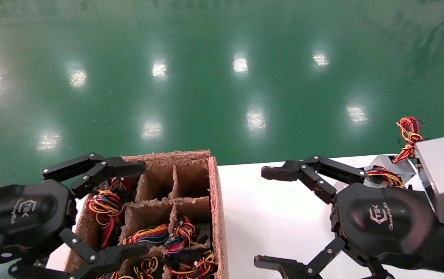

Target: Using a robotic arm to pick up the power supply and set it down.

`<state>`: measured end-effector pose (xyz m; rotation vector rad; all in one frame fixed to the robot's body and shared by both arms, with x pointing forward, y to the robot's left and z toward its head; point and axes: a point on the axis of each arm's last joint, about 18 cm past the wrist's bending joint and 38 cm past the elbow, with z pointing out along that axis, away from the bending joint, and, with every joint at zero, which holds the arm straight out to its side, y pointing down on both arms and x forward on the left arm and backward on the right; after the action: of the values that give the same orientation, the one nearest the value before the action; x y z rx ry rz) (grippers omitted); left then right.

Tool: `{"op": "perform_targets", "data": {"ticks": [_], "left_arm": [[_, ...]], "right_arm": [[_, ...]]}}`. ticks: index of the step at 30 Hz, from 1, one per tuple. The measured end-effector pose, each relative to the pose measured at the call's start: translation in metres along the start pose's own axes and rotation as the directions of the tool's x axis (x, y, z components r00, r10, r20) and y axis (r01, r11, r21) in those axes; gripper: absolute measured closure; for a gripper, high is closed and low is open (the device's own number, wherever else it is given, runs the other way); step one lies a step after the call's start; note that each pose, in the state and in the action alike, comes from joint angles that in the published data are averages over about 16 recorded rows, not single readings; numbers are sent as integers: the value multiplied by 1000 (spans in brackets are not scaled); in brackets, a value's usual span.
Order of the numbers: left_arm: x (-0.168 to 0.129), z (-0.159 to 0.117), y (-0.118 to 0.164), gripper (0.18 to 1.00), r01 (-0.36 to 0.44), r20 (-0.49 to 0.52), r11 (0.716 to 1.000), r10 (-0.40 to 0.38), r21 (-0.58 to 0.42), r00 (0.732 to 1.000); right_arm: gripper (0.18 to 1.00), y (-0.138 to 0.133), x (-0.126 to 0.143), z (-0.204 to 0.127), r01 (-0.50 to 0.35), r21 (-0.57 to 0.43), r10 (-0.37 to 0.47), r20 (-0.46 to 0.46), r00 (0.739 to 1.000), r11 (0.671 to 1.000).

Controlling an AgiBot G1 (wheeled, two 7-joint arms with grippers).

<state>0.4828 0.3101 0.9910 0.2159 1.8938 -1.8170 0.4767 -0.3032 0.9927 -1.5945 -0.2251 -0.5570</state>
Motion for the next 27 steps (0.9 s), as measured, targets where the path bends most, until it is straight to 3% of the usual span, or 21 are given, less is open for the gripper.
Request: {"op": "perform_targets", "data": {"ticks": [27], "left_arm": [[0,0,0,184,0,0,1000,0,0,1000]], "right_arm": [[178,0,0,0,0,0,0,0,1000,1000]]}}
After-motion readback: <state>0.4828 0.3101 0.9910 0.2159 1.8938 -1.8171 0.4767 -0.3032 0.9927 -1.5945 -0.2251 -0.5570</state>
